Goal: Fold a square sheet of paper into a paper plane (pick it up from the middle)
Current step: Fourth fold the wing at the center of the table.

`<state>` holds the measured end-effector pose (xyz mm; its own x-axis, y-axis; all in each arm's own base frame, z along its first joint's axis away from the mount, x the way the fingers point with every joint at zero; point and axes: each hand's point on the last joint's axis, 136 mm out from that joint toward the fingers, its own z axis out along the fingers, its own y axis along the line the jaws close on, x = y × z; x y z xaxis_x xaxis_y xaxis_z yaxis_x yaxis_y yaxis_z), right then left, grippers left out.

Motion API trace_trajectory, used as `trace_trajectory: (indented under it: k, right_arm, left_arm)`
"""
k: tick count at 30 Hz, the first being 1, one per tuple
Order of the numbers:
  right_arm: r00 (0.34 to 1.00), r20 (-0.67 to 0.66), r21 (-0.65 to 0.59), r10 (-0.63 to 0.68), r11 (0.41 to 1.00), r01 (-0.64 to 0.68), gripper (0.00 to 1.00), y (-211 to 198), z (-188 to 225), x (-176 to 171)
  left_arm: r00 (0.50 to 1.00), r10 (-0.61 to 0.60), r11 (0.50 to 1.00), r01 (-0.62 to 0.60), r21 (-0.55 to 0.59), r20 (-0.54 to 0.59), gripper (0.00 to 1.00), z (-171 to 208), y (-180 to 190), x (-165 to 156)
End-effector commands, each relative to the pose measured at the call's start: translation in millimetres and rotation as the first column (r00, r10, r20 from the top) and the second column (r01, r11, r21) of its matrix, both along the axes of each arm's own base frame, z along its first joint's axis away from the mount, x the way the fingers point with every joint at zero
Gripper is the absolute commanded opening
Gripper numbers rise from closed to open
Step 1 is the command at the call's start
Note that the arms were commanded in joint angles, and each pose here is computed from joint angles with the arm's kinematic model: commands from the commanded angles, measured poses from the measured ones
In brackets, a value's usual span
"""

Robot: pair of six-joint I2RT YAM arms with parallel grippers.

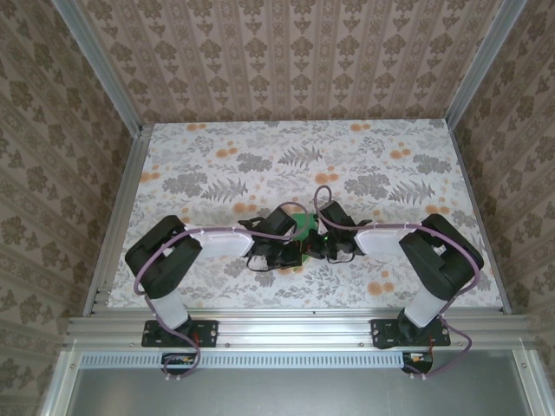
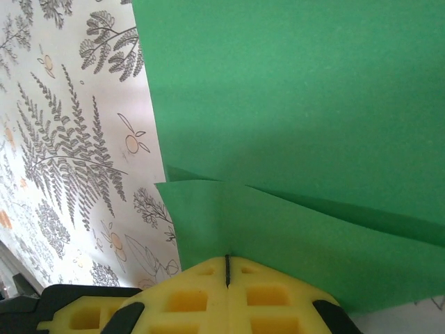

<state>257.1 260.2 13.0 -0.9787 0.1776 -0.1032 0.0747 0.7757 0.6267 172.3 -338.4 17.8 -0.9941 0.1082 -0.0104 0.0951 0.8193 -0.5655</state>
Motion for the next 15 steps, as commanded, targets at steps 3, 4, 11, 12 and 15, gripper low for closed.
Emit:
trace_trajectory:
  k: [3,4,11,12,15]
  right_arm:
    - [0.998,-0.056,-0.022,-0.025,0.999,0.023,0.0,-20.1,-32.5,-12.5]
    - [0.999,-0.048,-0.015,-0.024,1.0,0.023,0.0,-21.6,-33.1,-10.9]
    - [0.999,-0.032,0.047,-0.039,0.998,0.04,0.01,-30.9,-33.7,4.5]
    - [0.999,-0.028,0.048,-0.042,0.998,0.043,0.01,-32.9,-33.2,7.4]
    - [0.998,-0.015,0.047,-0.057,0.997,0.058,0.01,-40.3,-30.7,15.3]
  left_arm:
    - [0.996,0.051,0.99,-0.04,0.136,-0.076,0.0,-33.4,31.7,-11.9]
    - [0.995,0.052,0.989,-0.041,0.139,-0.08,0.0,-34.5,32.7,-12.4]
    - [0.993,0.045,0.981,-0.023,0.192,-0.109,0.0,-46.6,47.3,-20.4]
    - [0.993,0.042,0.98,-0.019,0.199,-0.113,0.0,-48.2,48.9,-22.0]
    - [0.992,0.039,0.976,-0.011,0.217,-0.123,0.0,-52.9,53.8,-25.6]
